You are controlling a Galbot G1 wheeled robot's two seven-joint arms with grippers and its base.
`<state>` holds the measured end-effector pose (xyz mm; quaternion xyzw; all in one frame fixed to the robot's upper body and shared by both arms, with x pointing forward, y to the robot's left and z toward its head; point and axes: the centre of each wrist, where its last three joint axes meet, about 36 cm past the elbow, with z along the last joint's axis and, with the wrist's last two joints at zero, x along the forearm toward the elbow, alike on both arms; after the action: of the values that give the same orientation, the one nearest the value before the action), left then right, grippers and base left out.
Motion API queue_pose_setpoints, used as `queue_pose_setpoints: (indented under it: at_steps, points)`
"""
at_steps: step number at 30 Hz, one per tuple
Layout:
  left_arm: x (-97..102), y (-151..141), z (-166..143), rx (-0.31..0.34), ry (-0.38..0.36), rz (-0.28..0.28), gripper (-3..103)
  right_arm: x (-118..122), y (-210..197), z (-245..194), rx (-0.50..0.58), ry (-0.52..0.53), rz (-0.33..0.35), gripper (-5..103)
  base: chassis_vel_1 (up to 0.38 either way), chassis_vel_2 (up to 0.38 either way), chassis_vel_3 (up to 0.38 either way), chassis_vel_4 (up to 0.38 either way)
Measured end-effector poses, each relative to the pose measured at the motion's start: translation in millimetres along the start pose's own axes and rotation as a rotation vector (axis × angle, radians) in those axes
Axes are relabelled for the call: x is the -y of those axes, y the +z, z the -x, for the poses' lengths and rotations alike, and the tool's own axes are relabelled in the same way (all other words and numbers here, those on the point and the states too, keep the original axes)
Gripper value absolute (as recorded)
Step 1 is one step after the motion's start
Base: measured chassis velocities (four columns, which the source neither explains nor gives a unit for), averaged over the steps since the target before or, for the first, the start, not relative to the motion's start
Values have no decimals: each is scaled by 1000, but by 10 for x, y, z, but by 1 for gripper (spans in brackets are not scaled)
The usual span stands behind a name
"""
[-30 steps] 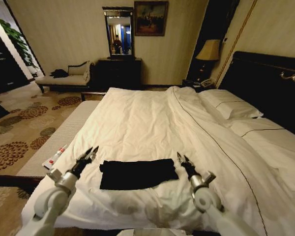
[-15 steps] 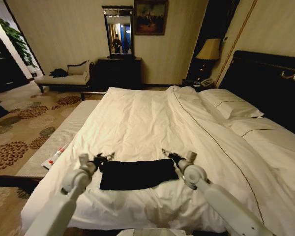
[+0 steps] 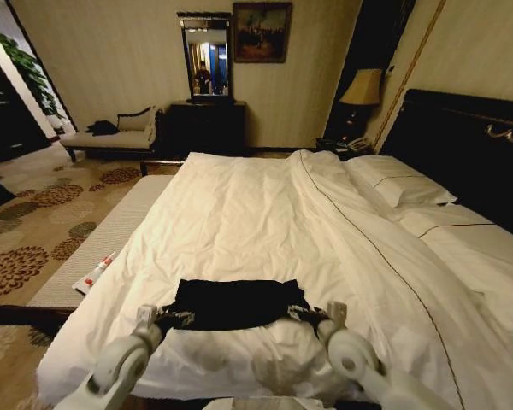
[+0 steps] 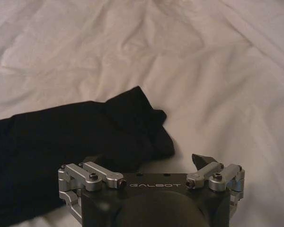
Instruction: Fold the clothes on the bed.
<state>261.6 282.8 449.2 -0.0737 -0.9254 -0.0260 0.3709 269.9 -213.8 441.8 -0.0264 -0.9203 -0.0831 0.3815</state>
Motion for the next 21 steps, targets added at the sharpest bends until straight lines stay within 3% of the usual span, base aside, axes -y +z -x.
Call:
queue_pose_setpoints:
  at_steps: [3, 4, 5, 6, 8, 9, 12, 15, 21]
  points:
    - [-1, -70, -193, 23, -3, 9, 100, -23, 27, -173, 8, 32, -1, 100, 0, 0, 0, 0]
    - [-14, -168, -246, 61, 10, -7, 100, -20, -23, -205, 28, 34, 6, 100, 0, 0, 0, 0]
    - [-41, -355, -329, 145, 55, -60, 100, -12, -124, -224, 70, 36, 20, 100, 0, 0, 0, 0]
    - [-41, -355, -329, 145, 55, -60, 100, -12, -124, -224, 70, 36, 20, 100, 0, 0, 0, 0]
    - [-99, -656, -465, 295, 129, -143, 100, 35, -438, -222, 198, 10, 73, 100, 0, 0, 0, 0]
    - [-114, -751, -490, 337, 149, -166, 100, 62, -561, -214, 247, -16, 98, 100, 0, 0, 0, 0]
    - [-144, -920, -463, 395, 166, -196, 100, 121, -739, -145, 317, -70, 136, 100, 0, 0, 0, 0]
    - [-162, -944, -291, 380, 149, -192, 100, 130, -741, -6, 331, -118, 148, 100, 0, 0, 0, 0]
    - [-34, -520, 254, 197, 93, -117, 100, -5, -290, 293, 202, -133, 147, 100, 0, 0, 0, 0]
